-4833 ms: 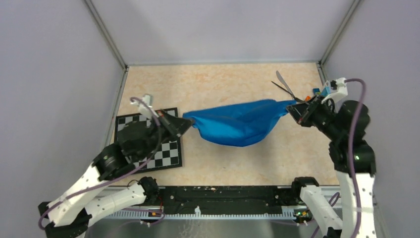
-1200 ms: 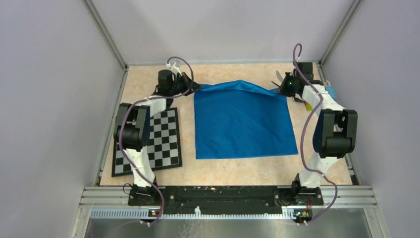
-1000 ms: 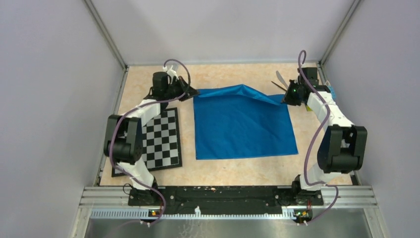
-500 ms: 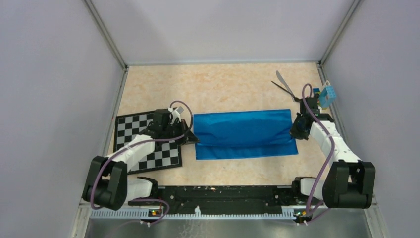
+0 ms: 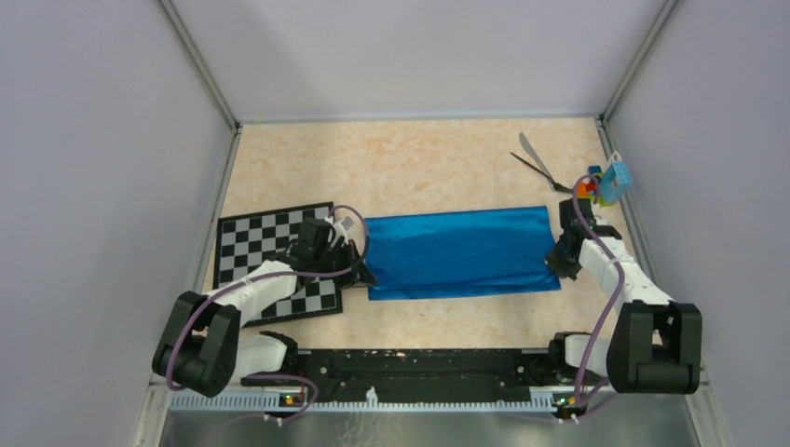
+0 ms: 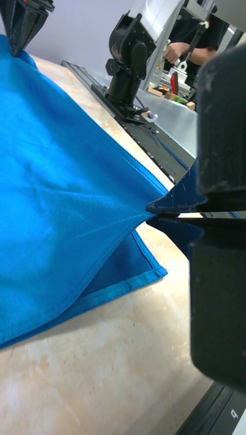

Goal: Fold the napkin into a case and place the utensils inside
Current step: Fold and flatten the napkin at the center of the board.

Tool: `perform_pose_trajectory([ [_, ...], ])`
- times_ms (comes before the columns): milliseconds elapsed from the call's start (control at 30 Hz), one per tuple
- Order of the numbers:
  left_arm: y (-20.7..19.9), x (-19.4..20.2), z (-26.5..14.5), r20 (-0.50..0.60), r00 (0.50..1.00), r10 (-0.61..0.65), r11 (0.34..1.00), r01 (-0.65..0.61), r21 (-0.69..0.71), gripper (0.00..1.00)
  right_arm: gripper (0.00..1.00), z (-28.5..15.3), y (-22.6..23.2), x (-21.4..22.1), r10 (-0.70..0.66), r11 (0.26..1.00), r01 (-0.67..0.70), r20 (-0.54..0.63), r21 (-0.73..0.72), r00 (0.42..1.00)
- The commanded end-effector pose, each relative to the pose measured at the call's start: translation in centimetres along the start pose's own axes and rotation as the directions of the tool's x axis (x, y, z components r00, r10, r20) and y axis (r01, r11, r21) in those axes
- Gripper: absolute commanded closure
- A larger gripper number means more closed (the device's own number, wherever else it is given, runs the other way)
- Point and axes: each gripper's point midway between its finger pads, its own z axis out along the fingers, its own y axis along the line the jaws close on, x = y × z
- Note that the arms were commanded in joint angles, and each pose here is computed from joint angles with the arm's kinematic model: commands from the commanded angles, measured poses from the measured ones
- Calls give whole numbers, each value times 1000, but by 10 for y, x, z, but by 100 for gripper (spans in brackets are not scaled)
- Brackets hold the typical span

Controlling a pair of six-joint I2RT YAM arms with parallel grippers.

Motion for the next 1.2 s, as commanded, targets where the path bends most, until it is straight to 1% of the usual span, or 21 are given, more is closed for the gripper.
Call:
perform_pose_trajectory([
  [0,15,-4,7,23,1000,-4,998,6,-59,100,100,13,5,-10,24,1000,-24,38,3,999],
  [267,35,2,11,13,999,-33,991,34,-132,100,100,23,4,-2,20,1000,-20,21,1,1000],
  [500,37,4,10,11,999,-34,989,35,-141,100,100,18,6,3,23,999,-22,8,-25,1000],
  [633,37,3,9,19,999,-29,989,31,-143,100,100,10,4,3,42,998,-41,26,-40,999],
  [900,41,9,11,-1,999,-39,989,39,-143,100,100,19,5,12,38,998,-38,-1,-53,999],
  [1167,41,9,12,1,999,-40,989,40,-141,100,100,21,5,12,36,998,-35,4,-54,999],
])
